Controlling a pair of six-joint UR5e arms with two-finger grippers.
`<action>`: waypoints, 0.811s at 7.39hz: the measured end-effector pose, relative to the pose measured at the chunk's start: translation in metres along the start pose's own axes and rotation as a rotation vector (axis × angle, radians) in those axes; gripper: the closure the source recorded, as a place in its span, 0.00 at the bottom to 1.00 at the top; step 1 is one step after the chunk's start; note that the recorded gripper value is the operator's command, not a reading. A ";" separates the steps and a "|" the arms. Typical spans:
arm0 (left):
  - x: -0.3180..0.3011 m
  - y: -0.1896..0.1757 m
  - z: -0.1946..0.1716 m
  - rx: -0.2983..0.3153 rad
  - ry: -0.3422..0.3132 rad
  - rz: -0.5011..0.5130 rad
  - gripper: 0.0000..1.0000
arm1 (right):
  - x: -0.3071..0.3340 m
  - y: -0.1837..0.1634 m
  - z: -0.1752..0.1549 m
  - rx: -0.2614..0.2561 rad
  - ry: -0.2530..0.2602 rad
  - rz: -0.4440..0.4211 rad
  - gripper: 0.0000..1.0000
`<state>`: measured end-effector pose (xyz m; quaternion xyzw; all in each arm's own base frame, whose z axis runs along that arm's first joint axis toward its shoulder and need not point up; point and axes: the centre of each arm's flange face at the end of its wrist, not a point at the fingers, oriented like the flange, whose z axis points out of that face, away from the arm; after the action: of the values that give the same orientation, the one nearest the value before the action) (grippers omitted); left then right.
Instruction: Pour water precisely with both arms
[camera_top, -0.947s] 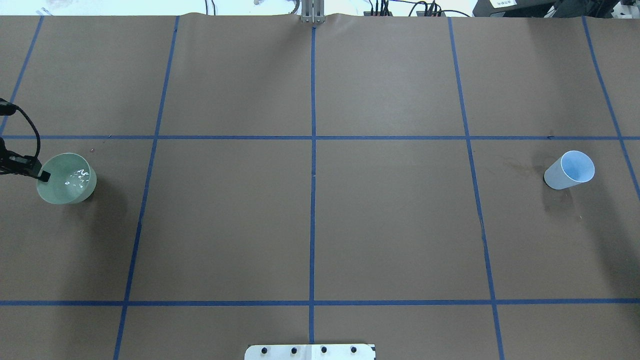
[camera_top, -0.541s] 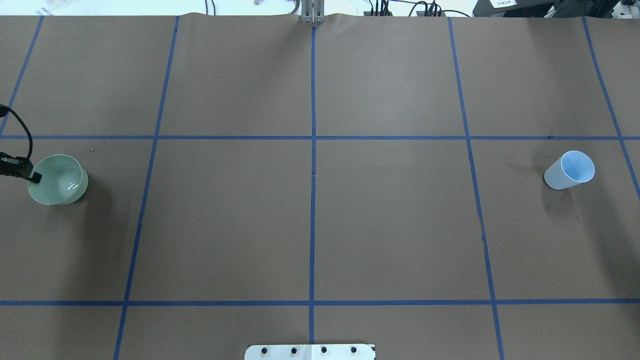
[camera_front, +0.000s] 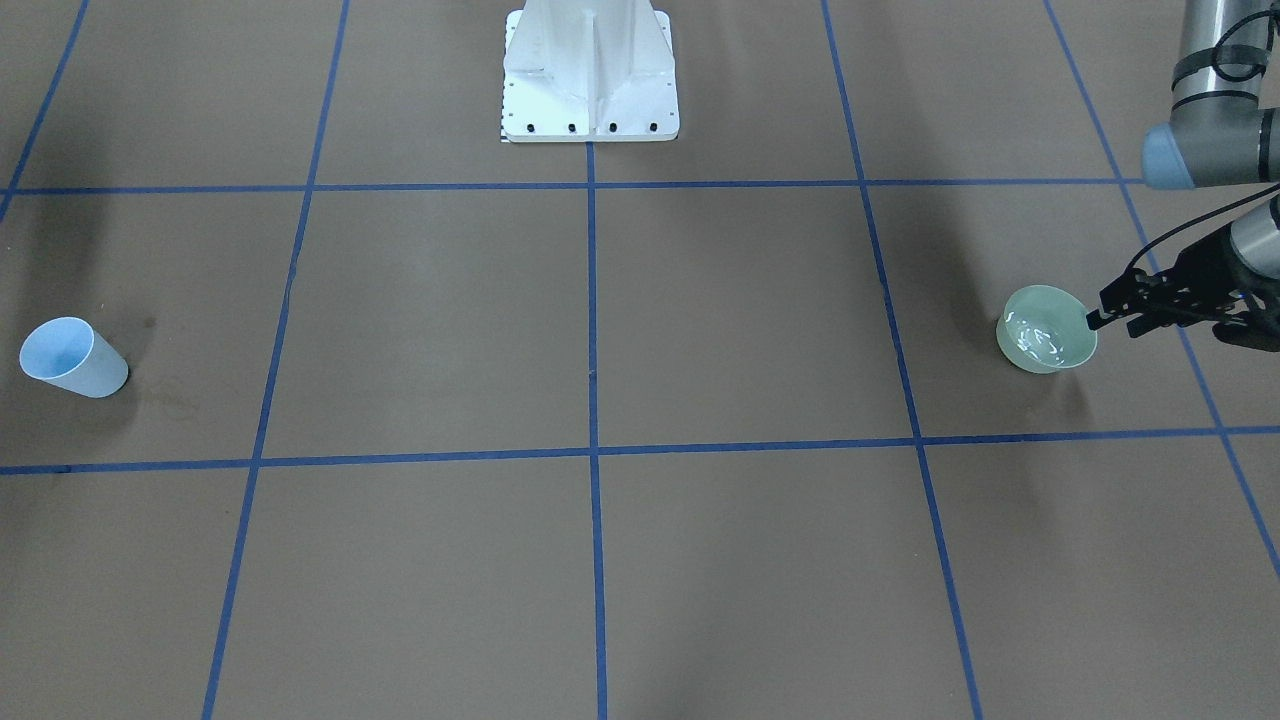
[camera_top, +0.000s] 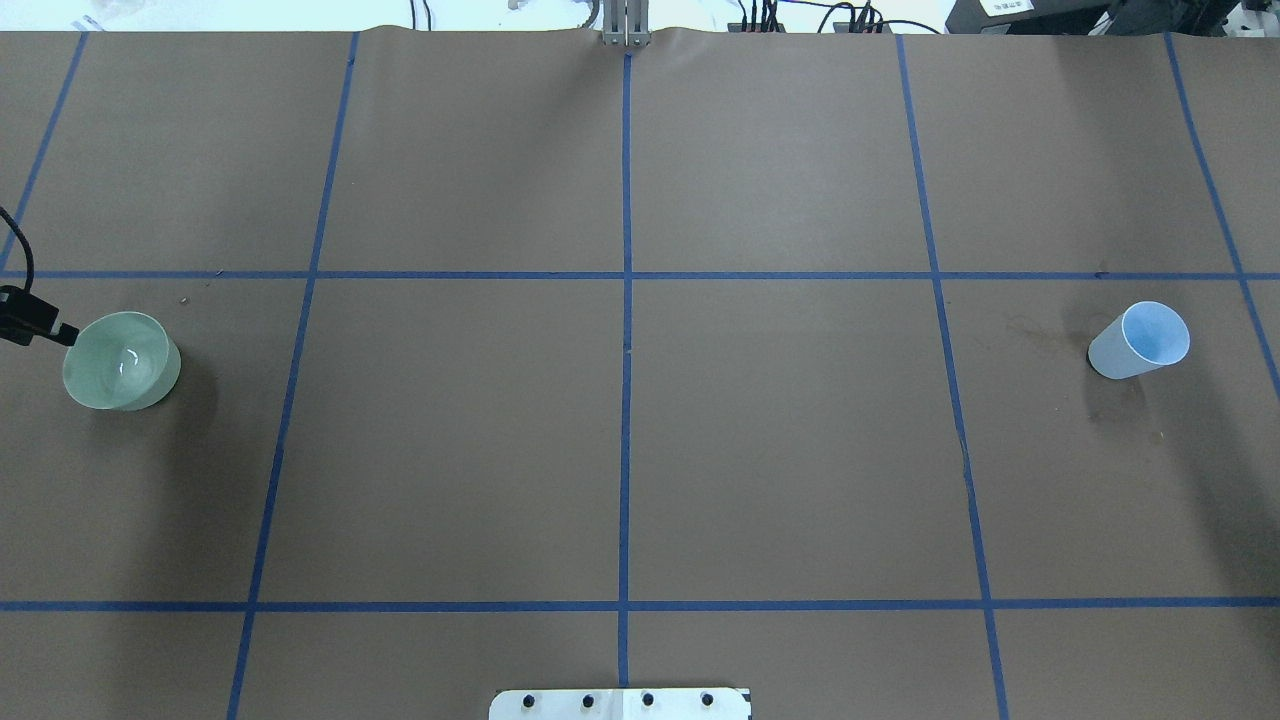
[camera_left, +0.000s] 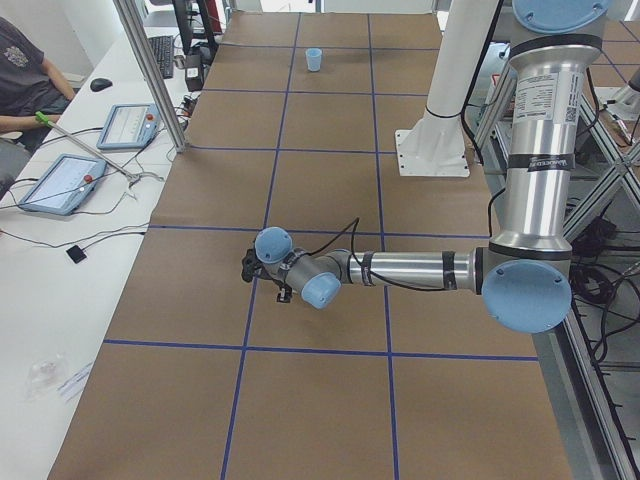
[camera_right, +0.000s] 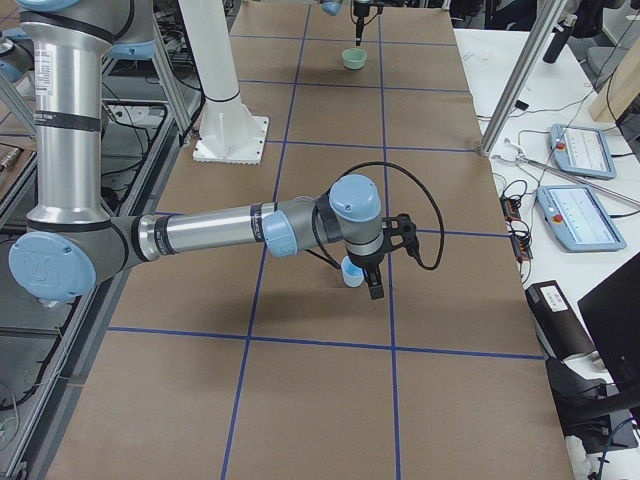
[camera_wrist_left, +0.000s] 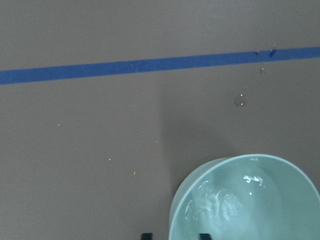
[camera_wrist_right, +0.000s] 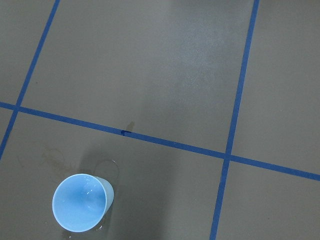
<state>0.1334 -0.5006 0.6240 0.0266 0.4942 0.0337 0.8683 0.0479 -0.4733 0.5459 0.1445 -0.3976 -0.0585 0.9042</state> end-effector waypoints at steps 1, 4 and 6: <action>-0.002 -0.004 -0.020 0.027 0.022 -0.009 0.00 | 0.000 -0.001 0.000 0.000 0.001 -0.001 0.01; -0.001 -0.014 -0.050 0.109 -0.013 0.006 0.00 | -0.007 -0.012 0.011 -0.016 0.003 -0.021 0.01; -0.019 -0.019 -0.062 0.145 -0.098 0.068 0.00 | -0.003 -0.032 0.026 -0.034 0.000 -0.032 0.01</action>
<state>0.0712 -0.5204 0.6069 0.1076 0.4512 0.0259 0.8856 0.0265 -0.5086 0.5507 0.1353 -0.3942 -0.0796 0.9055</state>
